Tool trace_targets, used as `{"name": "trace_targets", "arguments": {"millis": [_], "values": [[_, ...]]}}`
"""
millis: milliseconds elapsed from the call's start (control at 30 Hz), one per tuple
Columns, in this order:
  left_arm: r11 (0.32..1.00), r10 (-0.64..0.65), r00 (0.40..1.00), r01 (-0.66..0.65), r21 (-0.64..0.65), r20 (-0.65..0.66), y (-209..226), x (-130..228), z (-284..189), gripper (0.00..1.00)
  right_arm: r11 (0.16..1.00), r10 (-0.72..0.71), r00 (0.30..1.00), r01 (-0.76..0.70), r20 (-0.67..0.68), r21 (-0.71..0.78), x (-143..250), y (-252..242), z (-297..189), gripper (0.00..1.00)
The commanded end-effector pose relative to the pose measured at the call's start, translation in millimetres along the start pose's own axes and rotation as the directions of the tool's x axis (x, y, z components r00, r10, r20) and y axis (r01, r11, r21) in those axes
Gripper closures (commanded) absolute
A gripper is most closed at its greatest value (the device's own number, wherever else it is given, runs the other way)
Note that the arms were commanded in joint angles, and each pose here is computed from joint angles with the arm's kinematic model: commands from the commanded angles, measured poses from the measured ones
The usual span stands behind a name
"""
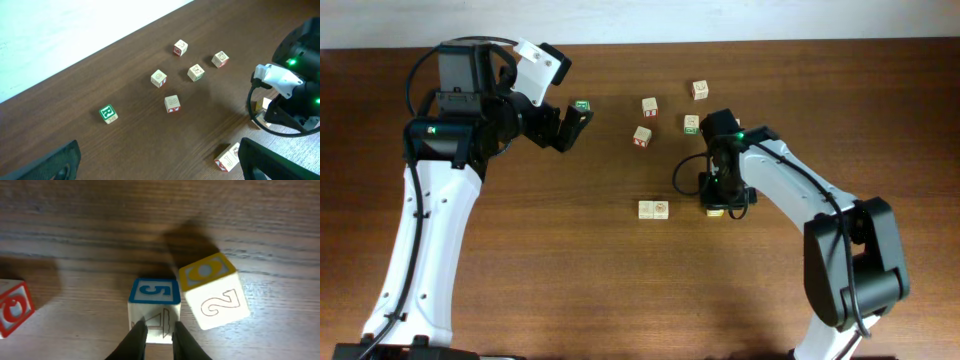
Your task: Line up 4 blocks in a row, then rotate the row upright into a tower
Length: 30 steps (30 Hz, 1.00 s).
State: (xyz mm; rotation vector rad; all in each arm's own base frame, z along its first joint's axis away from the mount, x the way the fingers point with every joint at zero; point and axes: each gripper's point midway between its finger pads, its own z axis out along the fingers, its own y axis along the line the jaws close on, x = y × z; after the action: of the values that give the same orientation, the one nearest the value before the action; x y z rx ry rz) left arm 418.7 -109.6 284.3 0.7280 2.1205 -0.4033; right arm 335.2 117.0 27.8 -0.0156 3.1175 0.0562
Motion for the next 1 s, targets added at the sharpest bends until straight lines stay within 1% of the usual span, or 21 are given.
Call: {"name": "trace_targets", "arguments": {"millis": [0,167,267,367,600,767,967], "values": [[1.0,0.017,1.0,-0.017,0.01,0.02,-1,-8,-2,0.01,0.999,0.001,0.998,-0.004,-0.067,-0.033,10,5,17,0.81],[1.0,0.017,1.0,-0.017,0.01,0.02,-1,-8,-2,0.01,0.995,0.0,0.996,-0.009,-0.084,-0.104,11,18,20,0.82],[1.0,0.017,1.0,-0.017,0.01,0.02,-1,-8,-2,0.01,0.989,-0.003,0.996,-0.01,-0.084,-0.149,10,26,19,0.85],[1.0,0.017,1.0,-0.017,0.01,0.02,-1,-8,-2,0.01,0.982,-0.01,0.996,-0.007,-0.086,-0.187,10,34,18,0.85],[1.0,0.017,1.0,-0.017,0.01,0.02,-1,-8,-2,0.01,0.98,-0.047,0.997,0.033,-0.066,-0.194,14,57,19,0.83],[1.0,0.017,1.0,-0.017,0.01,0.02,-1,-8,-2,0.01,0.981,0.025,0.997,-0.037,-0.069,-0.188,13,62,19,0.83],[1.0,0.017,1.0,-0.017,0.01,0.02,-1,-8,-2,0.01,0.981,0.029,0.998,-0.041,-0.063,-0.192,11,64,21,0.83]]}}
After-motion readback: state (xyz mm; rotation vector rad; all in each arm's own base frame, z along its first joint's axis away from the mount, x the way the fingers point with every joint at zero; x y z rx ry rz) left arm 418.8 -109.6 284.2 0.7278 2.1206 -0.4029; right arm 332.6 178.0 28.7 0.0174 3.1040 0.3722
